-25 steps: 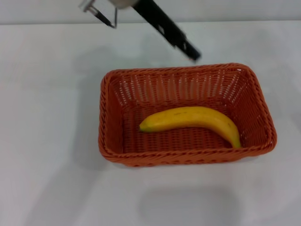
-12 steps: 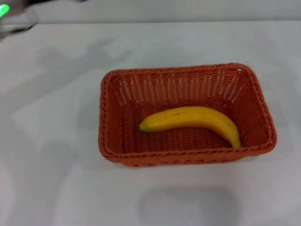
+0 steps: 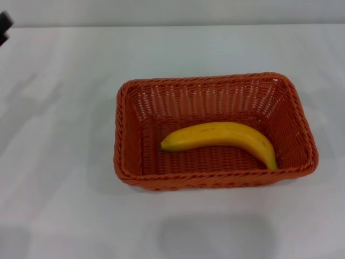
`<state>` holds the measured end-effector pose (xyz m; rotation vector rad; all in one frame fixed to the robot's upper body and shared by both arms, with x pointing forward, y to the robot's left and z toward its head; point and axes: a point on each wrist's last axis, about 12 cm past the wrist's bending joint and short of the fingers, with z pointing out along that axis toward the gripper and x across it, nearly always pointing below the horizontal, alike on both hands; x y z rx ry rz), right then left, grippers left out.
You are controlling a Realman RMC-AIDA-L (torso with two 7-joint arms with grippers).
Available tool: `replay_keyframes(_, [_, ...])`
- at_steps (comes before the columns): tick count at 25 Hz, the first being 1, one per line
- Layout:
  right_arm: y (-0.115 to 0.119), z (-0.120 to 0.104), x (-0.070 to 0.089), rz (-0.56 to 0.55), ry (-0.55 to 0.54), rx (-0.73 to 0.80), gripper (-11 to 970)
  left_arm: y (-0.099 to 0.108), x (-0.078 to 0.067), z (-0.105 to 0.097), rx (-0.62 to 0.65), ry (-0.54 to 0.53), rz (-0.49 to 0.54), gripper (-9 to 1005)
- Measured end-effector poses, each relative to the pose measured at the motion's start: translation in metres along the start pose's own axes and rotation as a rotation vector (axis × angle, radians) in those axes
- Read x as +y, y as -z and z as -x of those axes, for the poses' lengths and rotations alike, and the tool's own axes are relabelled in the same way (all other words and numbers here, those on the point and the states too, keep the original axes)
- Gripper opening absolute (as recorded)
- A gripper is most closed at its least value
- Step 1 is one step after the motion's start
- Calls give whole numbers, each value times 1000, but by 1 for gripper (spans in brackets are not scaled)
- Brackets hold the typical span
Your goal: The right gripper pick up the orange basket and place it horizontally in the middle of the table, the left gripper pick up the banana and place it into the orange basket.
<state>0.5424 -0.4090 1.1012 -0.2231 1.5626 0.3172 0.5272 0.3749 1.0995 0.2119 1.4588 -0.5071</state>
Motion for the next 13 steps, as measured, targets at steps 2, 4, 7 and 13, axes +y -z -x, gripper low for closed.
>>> replay_keyframes(2, [3, -5, 3, -8, -4, -13, 686, 16, -1, -11, -51, 5, 58, 759])
replay_keyframes(4, [7, -9, 5, -21, -13, -35, 686, 27, -4, -18, -100, 8, 105, 759])
replay_keyframes(7, [10, -15, 6, -46, -32, -52, 686, 33, -7, -24, -122, 13, 128, 759])
replay_keyframes(13, [16, -21, 7, -73, -22, -67, 686, 31, -13, -30, -168, 15, 149, 759])
